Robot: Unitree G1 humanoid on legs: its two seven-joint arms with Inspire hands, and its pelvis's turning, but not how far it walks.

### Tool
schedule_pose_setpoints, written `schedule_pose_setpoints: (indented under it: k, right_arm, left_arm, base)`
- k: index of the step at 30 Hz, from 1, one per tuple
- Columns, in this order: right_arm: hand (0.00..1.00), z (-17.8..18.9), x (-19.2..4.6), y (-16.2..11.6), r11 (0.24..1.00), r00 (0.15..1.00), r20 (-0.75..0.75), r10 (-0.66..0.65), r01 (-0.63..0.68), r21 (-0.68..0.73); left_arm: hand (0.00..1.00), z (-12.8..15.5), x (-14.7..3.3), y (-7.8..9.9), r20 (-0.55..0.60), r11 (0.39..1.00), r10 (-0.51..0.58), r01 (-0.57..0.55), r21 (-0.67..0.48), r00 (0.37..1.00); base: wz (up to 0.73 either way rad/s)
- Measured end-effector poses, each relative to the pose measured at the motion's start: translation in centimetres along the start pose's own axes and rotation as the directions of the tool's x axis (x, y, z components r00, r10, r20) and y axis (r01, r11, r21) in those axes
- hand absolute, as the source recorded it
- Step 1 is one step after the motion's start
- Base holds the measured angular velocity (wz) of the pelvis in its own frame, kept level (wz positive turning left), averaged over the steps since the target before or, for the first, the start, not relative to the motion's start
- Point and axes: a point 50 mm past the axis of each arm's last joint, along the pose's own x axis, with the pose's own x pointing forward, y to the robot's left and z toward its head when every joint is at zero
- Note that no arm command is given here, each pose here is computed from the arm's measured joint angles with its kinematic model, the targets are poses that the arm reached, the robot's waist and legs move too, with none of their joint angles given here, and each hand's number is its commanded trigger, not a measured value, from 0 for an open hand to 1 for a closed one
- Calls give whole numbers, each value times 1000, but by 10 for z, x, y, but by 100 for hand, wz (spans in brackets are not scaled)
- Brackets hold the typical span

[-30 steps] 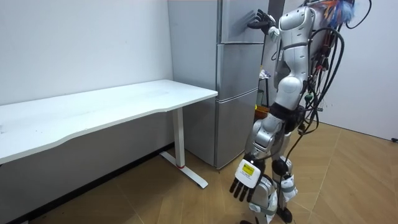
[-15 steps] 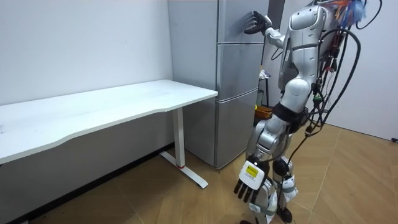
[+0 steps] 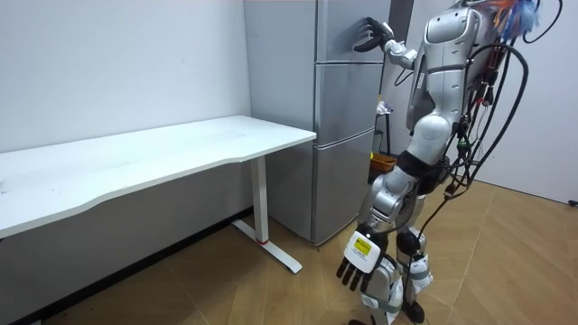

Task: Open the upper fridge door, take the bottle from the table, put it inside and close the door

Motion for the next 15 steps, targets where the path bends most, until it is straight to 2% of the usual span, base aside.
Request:
schedule_pose_setpoints:
  k: [12, 15]
  right_arm:
    - [0, -5, 0, -2, 1000, 1000, -20, -3, 3, -4]
    - [0, -7, 1, -4, 999, 999, -42, -7, 9, 32]
  left_arm:
    - [0, 6, -3, 9, 47, 1000, 16, -16, 8, 999]
    - [0, 8, -4, 10, 62, 1000, 16, -17, 9, 998]
  base:
    - [2]
    - [4]
